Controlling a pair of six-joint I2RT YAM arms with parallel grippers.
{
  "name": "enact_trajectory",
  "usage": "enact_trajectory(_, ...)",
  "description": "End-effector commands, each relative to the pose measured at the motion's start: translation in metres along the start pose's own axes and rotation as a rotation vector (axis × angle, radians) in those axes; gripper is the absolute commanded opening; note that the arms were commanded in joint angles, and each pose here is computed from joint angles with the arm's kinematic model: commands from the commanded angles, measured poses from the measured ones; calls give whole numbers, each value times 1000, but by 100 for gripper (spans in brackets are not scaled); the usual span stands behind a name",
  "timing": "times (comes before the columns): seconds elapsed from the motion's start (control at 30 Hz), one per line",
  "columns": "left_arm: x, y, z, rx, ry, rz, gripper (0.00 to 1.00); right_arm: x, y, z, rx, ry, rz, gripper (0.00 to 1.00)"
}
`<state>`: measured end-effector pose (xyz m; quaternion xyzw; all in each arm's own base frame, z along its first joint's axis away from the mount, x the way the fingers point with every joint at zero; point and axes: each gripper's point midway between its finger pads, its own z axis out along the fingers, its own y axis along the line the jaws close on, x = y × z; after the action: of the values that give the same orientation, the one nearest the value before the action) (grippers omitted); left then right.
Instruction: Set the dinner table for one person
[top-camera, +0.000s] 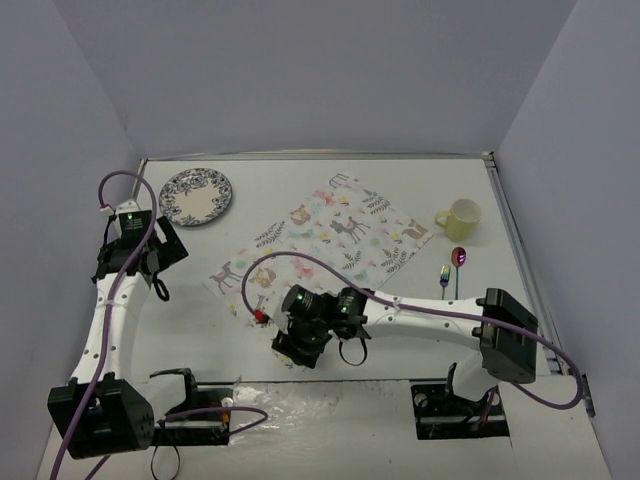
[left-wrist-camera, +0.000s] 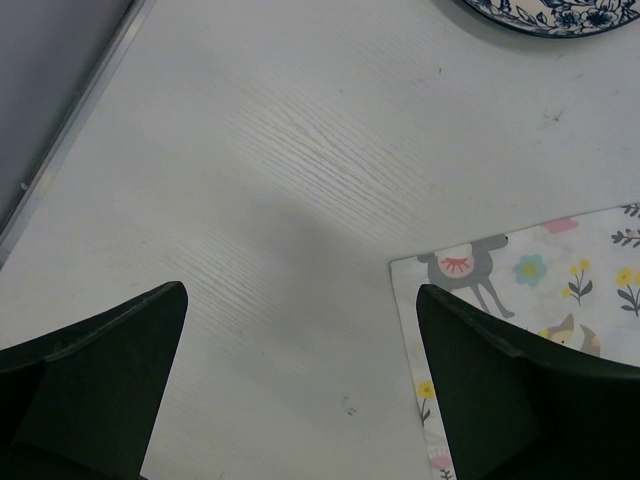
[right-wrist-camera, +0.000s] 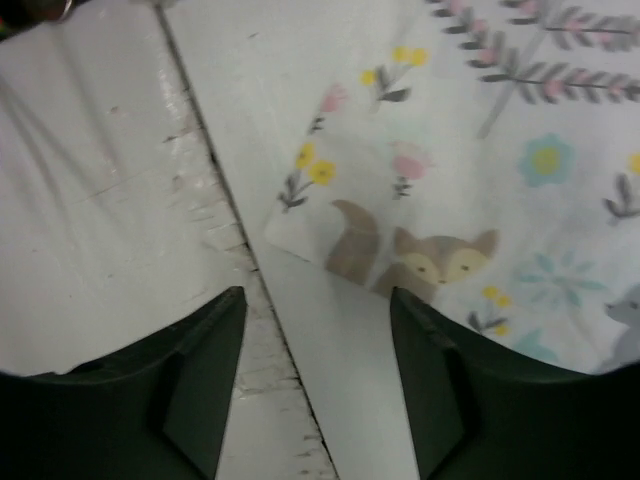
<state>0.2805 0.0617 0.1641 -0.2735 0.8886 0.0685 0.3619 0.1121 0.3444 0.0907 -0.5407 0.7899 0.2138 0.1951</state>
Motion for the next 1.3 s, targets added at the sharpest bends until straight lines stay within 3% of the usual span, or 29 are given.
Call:
enact_trajectory(0.0,4,-39,-6,126,14,1,97,-46,-140,-65,374,-205,308,64)
enact_trajectory(0.07,9,-50,-7,147,26,-2,97,-41,-182,-77,453,-220,398,67)
enact_trajectory(0.3,51,-105,13,205,116,-4,97,-3,-344,-102,662,-268,714,66)
enact_trajectory(0.6,84,-138,53,201,192,-22,97,18,-459,-70,719,-255,803,66)
enact_trajectory(0.97,110,-143,89,137,268,-43,97,45,-501,-18,709,-198,825,66)
enact_trajectory(1.27,121,-146,108,90,325,-49,97,63,-525,-15,746,-186,845,66)
